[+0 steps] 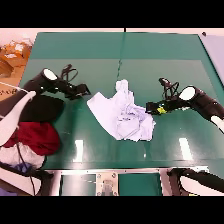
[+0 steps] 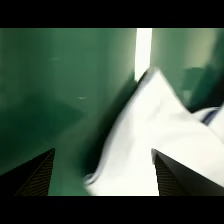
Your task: Fold the shirts.
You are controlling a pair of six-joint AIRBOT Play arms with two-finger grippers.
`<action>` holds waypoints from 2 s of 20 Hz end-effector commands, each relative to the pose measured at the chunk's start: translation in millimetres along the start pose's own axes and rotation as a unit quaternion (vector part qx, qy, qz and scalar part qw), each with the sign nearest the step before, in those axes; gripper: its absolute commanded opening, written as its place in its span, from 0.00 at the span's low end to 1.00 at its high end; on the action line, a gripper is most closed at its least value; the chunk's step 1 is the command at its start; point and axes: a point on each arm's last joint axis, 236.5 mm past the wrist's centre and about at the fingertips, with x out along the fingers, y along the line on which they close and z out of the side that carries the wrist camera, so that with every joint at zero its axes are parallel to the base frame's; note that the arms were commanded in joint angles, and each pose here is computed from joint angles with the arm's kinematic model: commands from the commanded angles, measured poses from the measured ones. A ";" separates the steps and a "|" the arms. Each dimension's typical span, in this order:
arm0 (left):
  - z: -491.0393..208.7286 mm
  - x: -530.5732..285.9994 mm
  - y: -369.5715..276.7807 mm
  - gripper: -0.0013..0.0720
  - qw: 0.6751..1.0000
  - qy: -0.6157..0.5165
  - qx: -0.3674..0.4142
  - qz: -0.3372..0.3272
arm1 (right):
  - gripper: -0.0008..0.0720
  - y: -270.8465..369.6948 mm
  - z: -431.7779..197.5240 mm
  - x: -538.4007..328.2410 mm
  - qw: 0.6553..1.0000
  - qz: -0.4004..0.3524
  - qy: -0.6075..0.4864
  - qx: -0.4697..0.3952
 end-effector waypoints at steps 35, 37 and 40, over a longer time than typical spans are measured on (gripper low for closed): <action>-77.7 -464.9 -254.7 0.06 0.873 -0.380 0.307 0.002 | 0.03 72.7 17.0 -478.4 0.809 -0.085 -0.576 -0.077; -46.2 -410.6 -226.8 0.06 0.903 -0.332 0.274 0.010 | 0.03 33.7 52.8 -408.2 0.858 -0.088 -0.503 -0.047; 4.8 -306.4 -165.7 0.06 0.942 -0.265 0.206 0.027 | 0.03 -8.1 105.1 -306.6 0.900 -0.055 -0.431 -0.013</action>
